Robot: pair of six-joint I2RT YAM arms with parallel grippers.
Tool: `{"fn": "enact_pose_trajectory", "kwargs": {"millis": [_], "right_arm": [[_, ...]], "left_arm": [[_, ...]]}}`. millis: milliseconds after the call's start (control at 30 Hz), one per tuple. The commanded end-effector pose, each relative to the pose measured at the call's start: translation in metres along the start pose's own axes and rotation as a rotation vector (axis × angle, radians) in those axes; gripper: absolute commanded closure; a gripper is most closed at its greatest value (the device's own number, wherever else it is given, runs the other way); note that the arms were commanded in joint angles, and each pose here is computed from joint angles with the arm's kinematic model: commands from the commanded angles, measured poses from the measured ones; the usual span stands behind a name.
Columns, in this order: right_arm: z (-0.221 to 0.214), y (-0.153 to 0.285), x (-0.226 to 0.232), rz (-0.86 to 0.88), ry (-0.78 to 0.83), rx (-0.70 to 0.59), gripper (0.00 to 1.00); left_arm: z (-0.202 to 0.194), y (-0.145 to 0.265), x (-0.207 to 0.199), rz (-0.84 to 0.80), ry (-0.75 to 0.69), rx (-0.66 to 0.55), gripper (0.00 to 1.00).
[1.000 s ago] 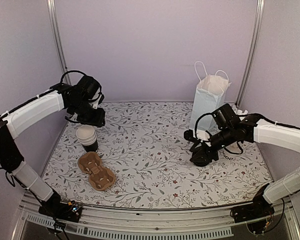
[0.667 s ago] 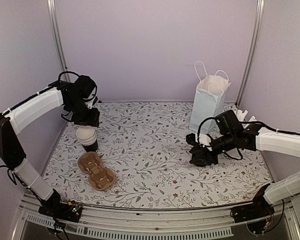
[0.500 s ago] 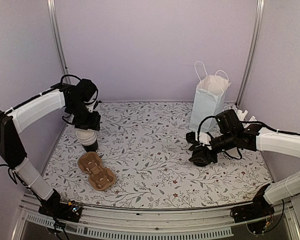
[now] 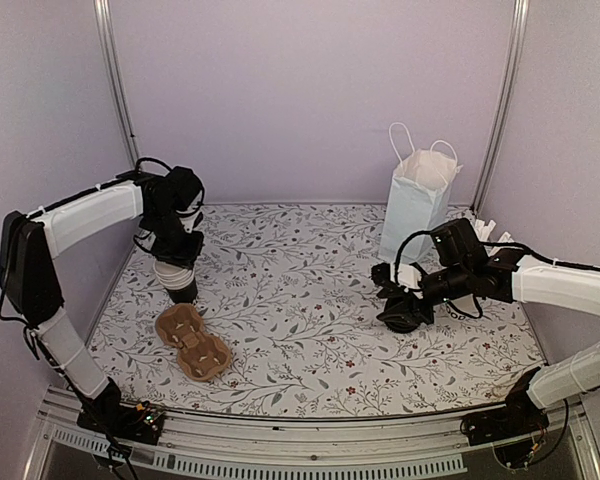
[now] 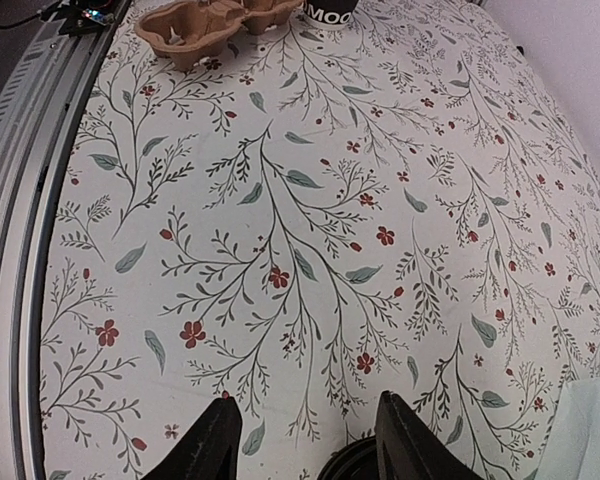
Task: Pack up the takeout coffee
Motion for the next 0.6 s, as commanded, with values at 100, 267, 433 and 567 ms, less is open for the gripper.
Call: {"fn": "enact_pose_trajectory", "kwargs": {"millis": [100,267,433,567], "right_arm": [[-0.002,-0.002,0.0,-0.023,0.024,0.011,0.51],[-0.003,-0.003,0.0,-0.019,0.021,0.015,0.51],[-0.004,-0.005,0.0,-0.016,0.015,0.02,0.51],[-0.006,-0.006,0.0,-0.012,0.011,0.026,0.51]], "left_arm": [[0.007,0.01,0.0,0.004,0.005,-0.018,1.0],[0.008,0.028,0.007,0.051,-0.007,-0.054,1.0],[0.011,0.037,0.022,0.296,-0.029,-0.087,1.0],[0.012,0.035,0.004,0.042,-0.071,-0.094,1.0]]}}
Point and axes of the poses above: each gripper's point midway between its finger pads, its own y axis back along the fingers, its own x axis along the line the jaws close on, z = x × y, the point moved 9 cm from there along y, back along the fingers, and after that the axes turned 9 degrees about y, right-handed, at the moved point
